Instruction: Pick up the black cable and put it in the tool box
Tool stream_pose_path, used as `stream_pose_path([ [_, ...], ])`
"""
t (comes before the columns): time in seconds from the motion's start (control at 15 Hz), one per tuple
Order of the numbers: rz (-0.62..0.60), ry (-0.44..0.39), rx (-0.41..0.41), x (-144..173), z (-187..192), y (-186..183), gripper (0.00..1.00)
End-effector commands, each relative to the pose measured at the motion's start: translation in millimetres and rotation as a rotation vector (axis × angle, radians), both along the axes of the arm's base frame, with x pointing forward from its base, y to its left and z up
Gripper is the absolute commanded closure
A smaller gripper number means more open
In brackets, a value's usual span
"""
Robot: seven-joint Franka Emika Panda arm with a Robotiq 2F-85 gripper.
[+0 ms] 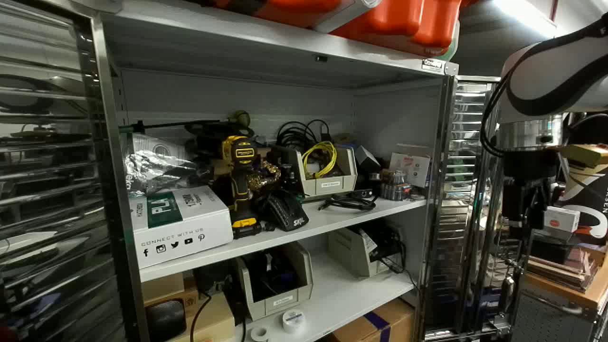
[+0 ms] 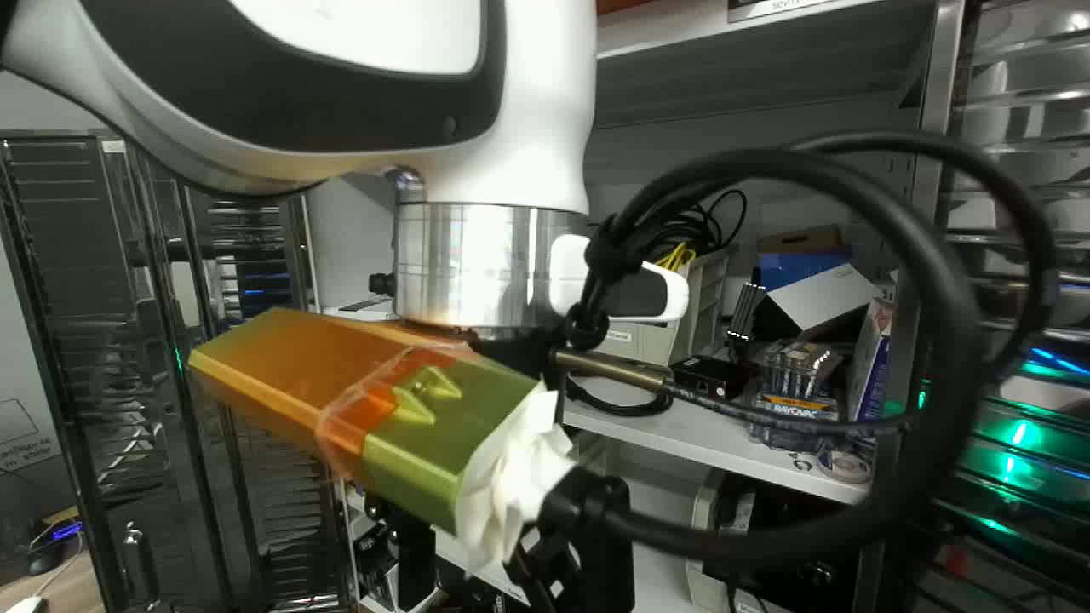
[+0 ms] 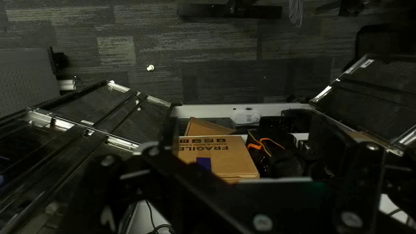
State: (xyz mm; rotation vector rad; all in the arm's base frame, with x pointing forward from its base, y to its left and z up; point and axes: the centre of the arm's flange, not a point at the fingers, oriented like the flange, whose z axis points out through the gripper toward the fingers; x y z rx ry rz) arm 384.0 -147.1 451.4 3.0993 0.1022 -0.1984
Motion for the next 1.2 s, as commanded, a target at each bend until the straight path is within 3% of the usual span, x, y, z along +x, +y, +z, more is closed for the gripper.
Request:
stream_pose_path([
  [0.0,0.0,-0.004,-0.001,0.7,1.9,-0.3,0.0],
  [0.53,-0.011,-0.019,0.001,8.0,4.7,1.2,0.0],
  [0.8,-0.079,-0.058,0.041,50.6,1.7,23.5,0.0],
  [1.13,-0.202,-0.149,0.05,127.4,3.6,66.4,0.0],
])
